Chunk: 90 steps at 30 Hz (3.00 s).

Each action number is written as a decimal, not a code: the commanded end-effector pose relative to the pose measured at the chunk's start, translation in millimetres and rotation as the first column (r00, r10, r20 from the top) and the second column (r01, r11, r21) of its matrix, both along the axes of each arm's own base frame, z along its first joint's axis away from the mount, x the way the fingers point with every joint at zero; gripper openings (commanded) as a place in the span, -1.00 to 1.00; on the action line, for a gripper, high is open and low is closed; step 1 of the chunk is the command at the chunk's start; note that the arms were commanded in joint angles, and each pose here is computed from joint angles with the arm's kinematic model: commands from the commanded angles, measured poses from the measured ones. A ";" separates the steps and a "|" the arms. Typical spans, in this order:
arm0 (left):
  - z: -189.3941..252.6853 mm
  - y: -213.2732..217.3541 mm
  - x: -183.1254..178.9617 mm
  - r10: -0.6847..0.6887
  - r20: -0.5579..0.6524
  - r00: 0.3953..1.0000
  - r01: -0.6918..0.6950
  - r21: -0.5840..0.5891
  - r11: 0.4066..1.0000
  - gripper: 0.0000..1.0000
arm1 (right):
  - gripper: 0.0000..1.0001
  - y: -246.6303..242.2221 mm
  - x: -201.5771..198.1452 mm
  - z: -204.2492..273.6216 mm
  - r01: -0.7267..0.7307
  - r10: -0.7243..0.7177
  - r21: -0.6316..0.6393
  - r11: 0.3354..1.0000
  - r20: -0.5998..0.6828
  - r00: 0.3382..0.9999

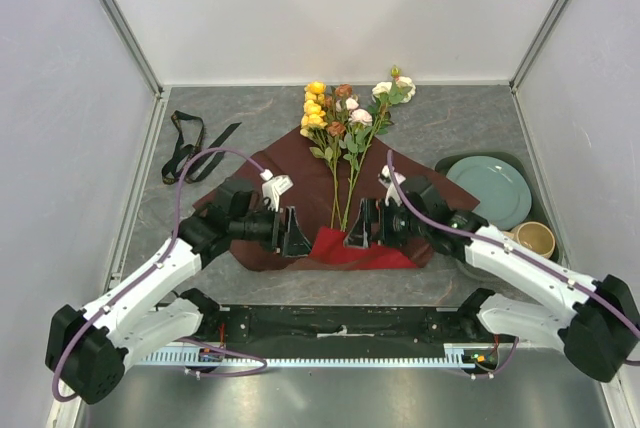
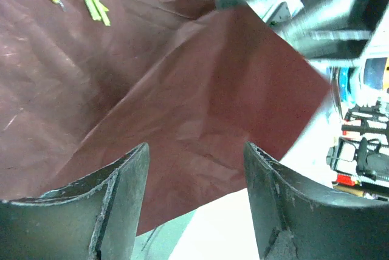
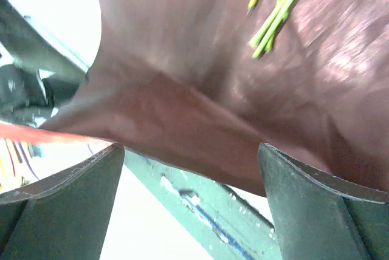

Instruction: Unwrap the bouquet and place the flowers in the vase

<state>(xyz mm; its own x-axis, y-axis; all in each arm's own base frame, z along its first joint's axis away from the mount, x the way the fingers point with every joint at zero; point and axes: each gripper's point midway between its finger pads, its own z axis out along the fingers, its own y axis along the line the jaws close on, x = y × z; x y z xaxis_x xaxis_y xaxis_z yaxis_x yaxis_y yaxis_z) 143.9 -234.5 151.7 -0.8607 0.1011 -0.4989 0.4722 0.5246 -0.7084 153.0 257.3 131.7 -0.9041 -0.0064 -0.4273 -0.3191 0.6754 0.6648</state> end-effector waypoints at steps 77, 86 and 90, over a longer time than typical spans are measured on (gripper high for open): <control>91.6 -1.0 17.7 0.249 0.188 0.950 -0.243 -0.055 0.968 0.62 | -0.62 4.5 286.7 -95.6 0.370 -0.313 -0.329 0.869 0.215 0.925; 94.5 1.1 19.1 0.263 0.196 0.945 -0.256 -0.057 0.965 0.62 | -1.00 -1.0 288.0 -29.2 0.412 -0.328 -0.257 0.874 0.314 0.891; 95.2 0.2 21.5 0.264 0.200 0.944 -0.258 -0.052 0.965 0.62 | -1.00 -18.4 279.4 -6.1 0.480 -0.396 -0.228 0.847 0.334 0.856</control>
<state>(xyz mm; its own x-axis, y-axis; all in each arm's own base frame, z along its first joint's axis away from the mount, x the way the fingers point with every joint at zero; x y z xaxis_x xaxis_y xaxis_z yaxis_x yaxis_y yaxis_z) 159.4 -233.9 226.8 -0.7789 -0.1236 -0.6148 0.4119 0.6384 -0.6502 427.1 249.7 59.3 -0.7954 0.1214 -0.5937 -0.0887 0.9458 0.3123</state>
